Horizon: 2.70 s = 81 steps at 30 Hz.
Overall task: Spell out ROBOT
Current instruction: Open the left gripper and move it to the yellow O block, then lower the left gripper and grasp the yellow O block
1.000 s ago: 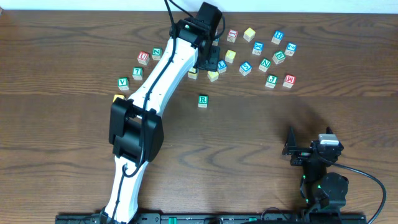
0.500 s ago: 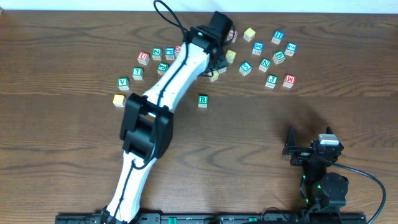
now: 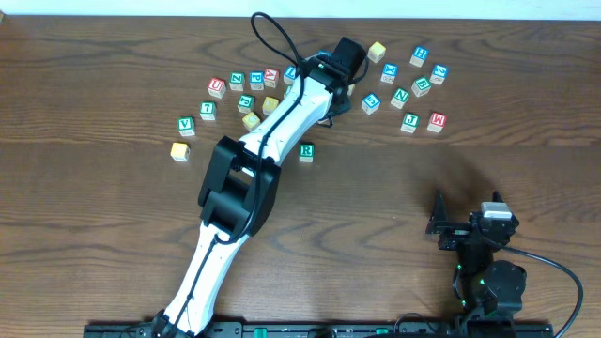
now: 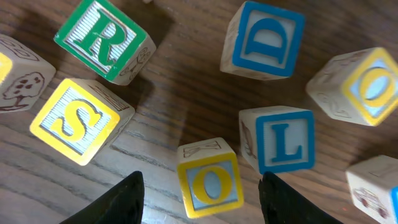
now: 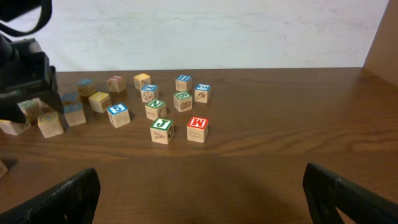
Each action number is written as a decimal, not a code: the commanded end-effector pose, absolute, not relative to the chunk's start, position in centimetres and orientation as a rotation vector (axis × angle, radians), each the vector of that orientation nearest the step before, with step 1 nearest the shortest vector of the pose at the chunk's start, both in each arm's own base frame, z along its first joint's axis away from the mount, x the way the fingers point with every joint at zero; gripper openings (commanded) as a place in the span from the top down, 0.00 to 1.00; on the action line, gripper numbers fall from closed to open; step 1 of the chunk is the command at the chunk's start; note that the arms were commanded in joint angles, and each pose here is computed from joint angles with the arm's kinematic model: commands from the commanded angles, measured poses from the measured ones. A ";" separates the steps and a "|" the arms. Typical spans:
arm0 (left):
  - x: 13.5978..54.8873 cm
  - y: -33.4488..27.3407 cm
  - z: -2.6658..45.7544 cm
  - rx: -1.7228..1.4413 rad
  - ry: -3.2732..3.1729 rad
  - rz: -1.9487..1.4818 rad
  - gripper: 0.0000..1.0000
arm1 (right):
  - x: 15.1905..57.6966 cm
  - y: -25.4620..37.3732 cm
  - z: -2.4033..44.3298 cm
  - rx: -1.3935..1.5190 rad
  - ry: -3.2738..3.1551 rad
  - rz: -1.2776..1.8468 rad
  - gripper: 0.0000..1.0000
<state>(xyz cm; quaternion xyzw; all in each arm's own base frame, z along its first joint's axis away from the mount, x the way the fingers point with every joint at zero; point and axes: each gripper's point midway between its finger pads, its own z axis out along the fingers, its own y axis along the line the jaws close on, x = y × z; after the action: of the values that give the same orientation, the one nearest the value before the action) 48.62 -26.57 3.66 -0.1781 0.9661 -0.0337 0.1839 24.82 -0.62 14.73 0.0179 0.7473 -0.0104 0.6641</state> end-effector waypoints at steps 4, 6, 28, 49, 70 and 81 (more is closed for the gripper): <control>49.1 -25.9 2.9 -0.531 2.706 -0.055 0.42 | 24.8 -0.8 14.7 0.038 1.689 -0.033 0.01; 49.1 -25.9 2.9 -0.530 2.706 -0.055 0.42 | 24.8 -0.8 14.7 0.038 1.688 -0.033 0.01; 48.6 -25.6 0.2 -0.530 2.735 -0.021 0.48 | 24.8 -0.8 14.7 0.038 1.688 -0.033 0.01; 48.9 -25.8 1.2 -0.314 2.755 0.002 0.71 | 24.8 -0.8 14.7 0.038 1.688 -0.033 0.01; 40.4 -27.9 5.8 0.090 2.992 -0.005 0.71 | 24.8 -0.8 14.7 0.038 1.688 -0.033 0.01; 39.8 -27.3 4.2 -0.032 3.018 0.021 0.71 | 24.8 -0.8 14.7 0.038 1.688 -0.033 0.01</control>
<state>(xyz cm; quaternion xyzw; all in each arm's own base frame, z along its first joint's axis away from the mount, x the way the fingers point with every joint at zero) 40.04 -27.78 4.10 0.0057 0.9980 0.0065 0.0625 24.82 -0.62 14.73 0.0179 0.7473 -0.0104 0.6641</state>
